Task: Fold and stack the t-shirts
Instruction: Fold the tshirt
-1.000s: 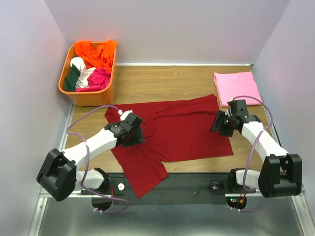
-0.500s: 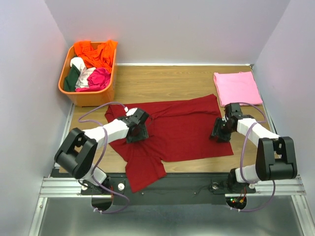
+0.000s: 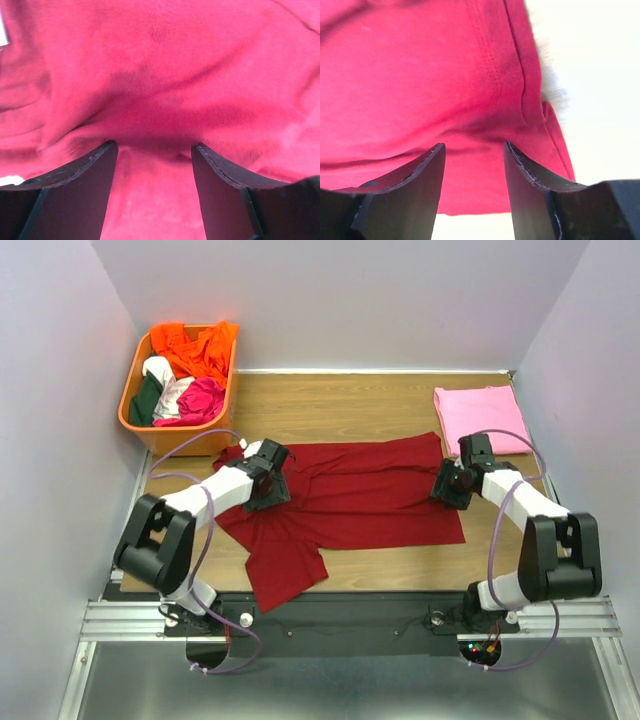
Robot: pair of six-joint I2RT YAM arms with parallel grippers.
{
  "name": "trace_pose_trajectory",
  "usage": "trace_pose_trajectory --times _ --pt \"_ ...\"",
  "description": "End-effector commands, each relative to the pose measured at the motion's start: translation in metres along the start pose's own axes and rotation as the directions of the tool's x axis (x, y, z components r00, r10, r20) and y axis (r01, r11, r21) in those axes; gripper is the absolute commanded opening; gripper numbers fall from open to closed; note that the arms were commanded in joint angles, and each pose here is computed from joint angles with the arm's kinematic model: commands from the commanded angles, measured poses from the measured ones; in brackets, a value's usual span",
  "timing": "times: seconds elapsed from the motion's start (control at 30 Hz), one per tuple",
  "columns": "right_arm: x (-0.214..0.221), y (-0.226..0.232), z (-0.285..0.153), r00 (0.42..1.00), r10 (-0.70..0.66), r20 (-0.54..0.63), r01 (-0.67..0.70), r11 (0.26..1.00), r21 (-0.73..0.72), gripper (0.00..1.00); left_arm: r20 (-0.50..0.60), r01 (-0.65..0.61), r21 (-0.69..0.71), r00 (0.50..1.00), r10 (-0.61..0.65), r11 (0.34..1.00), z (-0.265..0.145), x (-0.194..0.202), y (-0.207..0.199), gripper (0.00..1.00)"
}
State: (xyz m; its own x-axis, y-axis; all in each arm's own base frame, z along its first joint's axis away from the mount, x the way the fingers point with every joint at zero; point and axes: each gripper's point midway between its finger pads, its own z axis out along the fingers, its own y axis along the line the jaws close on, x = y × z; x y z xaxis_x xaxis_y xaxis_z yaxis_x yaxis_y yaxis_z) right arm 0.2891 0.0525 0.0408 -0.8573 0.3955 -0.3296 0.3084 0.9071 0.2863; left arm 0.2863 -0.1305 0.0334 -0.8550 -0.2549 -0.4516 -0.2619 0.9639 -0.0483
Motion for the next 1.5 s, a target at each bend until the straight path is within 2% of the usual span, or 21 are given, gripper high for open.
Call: trace_pose_trajectory --times 0.0,0.13,0.23,0.33,0.4,0.47,0.5,0.53,0.6,0.63,0.7,0.87,1.0,1.3,1.4,1.47 --pt "-0.036 0.009 -0.039 0.985 0.005 0.175 -0.004 1.000 -0.006 0.58 0.097 0.059 0.086 0.993 -0.067 0.995 -0.062 -0.023 0.004 0.74" --pt "-0.011 -0.007 -0.051 0.989 0.047 0.142 -0.054 0.998 0.043 0.64 0.103 0.159 0.088 0.980 -0.168 0.983 -0.089 -0.005 0.032 0.73" --pt "0.012 -0.020 -0.053 0.992 0.087 0.089 -0.095 0.991 0.090 0.64 0.055 0.237 0.042 0.970 -0.239 0.971 -0.088 0.026 0.057 0.73" --pt "0.020 -0.033 -0.053 0.988 0.121 0.097 -0.133 0.981 0.139 0.64 -0.021 0.298 0.044 0.954 -0.298 0.953 -0.076 0.054 0.065 0.72" --pt "0.026 -0.033 -0.050 0.988 0.132 0.076 -0.142 0.981 0.133 0.64 -0.028 0.327 0.029 0.945 -0.327 0.944 -0.069 0.060 0.070 0.67" --pt "0.029 -0.035 -0.047 0.989 0.135 0.063 -0.143 0.980 0.140 0.64 0.022 0.337 0.001 0.941 -0.336 0.942 -0.065 0.048 0.075 0.65" --pt "0.029 -0.034 -0.046 0.990 0.130 0.056 -0.137 0.981 0.139 0.64 0.024 0.332 -0.025 0.943 -0.332 0.943 -0.061 0.046 0.078 0.62" --pt "0.031 -0.034 -0.043 0.992 0.124 0.039 -0.128 0.982 0.142 0.64 0.027 0.331 -0.044 0.944 -0.330 0.943 -0.058 0.042 0.081 0.54" --pt "0.032 -0.034 -0.041 0.993 0.119 0.027 -0.122 0.982 0.143 0.64 0.029 0.322 -0.026 0.947 -0.321 0.946 -0.053 0.035 0.075 0.45" --pt "0.032 -0.035 -0.040 0.993 0.118 0.023 -0.120 0.982 0.148 0.63 0.008 0.316 -0.029 0.949 -0.316 0.948 -0.048 0.036 0.073 0.38" --pt "0.031 -0.036 -0.038 0.993 0.118 0.021 -0.120 0.981 0.153 0.63 -0.014 0.317 -0.010 0.948 -0.317 0.948 -0.042 0.032 0.063 0.33" --pt "0.031 -0.042 -0.035 0.993 0.119 0.019 -0.121 0.976 0.183 0.63 -0.058 0.282 -0.056 0.957 -0.285 0.958 -0.026 0.037 0.064 0.33" --pt "0.029 -0.049 -0.033 0.991 0.134 0.021 -0.136 0.969 0.205 0.63 -0.091 0.250 -0.128 0.961 -0.262 0.960 -0.010 0.041 0.083 0.33" --pt "0.024 -0.055 -0.028 0.988 0.150 0.027 -0.152 0.964 0.216 0.63 -0.037 0.199 -0.235 0.976 -0.213 0.951 -0.003 0.007 0.120 0.33" --pt "0.021 -0.053 -0.031 0.988 0.147 0.037 -0.151 0.966 0.207 0.63 -0.037 0.189 -0.225 0.979 -0.202 0.956 -0.010 -0.003 0.118 0.38" --pt "0.018 -0.053 -0.035 0.988 0.145 0.058 -0.154 0.968 0.201 0.63 -0.039 0.205 -0.196 0.976 -0.216 0.959 -0.021 -0.003 0.113 0.51"
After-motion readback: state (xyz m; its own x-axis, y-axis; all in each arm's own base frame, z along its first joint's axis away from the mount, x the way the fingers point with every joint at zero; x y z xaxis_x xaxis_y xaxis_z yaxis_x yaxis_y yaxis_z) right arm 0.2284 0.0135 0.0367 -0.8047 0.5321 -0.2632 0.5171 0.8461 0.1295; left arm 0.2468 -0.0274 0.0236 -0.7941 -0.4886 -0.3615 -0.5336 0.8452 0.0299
